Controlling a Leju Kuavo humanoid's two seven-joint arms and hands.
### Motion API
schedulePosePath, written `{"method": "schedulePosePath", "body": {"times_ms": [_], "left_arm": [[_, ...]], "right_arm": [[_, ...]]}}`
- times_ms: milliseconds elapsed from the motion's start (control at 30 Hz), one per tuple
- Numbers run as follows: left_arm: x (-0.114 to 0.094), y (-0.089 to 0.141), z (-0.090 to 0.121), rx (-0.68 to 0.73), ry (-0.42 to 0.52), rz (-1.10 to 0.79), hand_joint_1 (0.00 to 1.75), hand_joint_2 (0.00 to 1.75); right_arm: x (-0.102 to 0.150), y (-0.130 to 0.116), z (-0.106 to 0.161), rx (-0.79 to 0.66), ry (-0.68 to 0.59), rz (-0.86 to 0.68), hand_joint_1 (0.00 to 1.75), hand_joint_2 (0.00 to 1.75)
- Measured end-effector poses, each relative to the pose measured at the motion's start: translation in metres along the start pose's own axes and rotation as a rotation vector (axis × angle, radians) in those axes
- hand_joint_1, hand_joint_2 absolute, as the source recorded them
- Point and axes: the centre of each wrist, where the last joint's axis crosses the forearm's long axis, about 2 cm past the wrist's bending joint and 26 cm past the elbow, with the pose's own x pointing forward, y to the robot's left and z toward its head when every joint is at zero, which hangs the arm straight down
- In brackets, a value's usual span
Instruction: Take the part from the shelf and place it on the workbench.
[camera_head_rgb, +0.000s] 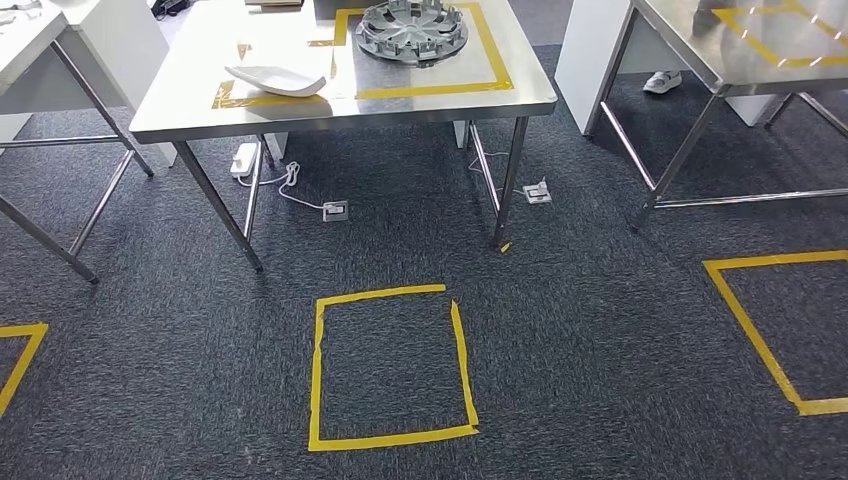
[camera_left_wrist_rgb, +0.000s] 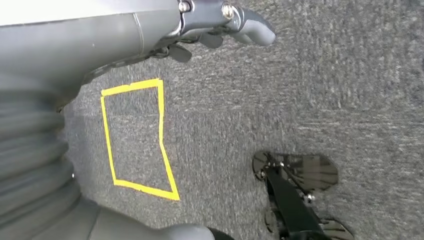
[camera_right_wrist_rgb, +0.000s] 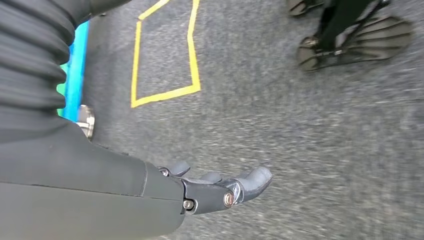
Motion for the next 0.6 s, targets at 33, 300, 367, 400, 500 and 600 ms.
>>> {"method": "schedulePosePath", "body": {"times_ms": [33,300,367,400,500,600], "left_arm": [[-0.004,0.000,0.001,-0.004,0.002,0.002,0.00,0.00],[-0.036,-0.003,0.006,-0.046,0.016,0.028,0.00,0.00],[-0.042,-0.004,0.008,-0.056,0.016,0.038,0.00,0.00],[-0.045,-0.004,0.008,-0.060,0.016,0.043,0.00,0.00],[-0.050,-0.004,0.010,-0.066,0.017,0.048,0.00,0.00],[-0.051,-0.004,0.010,-0.068,0.017,0.049,0.00,0.00]], "right_arm": [[0.002,-0.001,0.000,-0.002,-0.013,-0.003,0.00,0.44],[0.011,-0.003,0.001,-0.007,-0.118,-0.035,0.00,0.00],[0.013,-0.002,0.001,-0.004,-0.143,-0.048,0.00,0.00],[0.014,-0.002,0.002,-0.002,-0.153,-0.054,0.00,0.00],[0.016,-0.001,0.002,0.001,-0.172,-0.057,0.00,0.00],[0.018,0.000,0.002,0.003,-0.179,-0.048,0.00,0.00]]}}
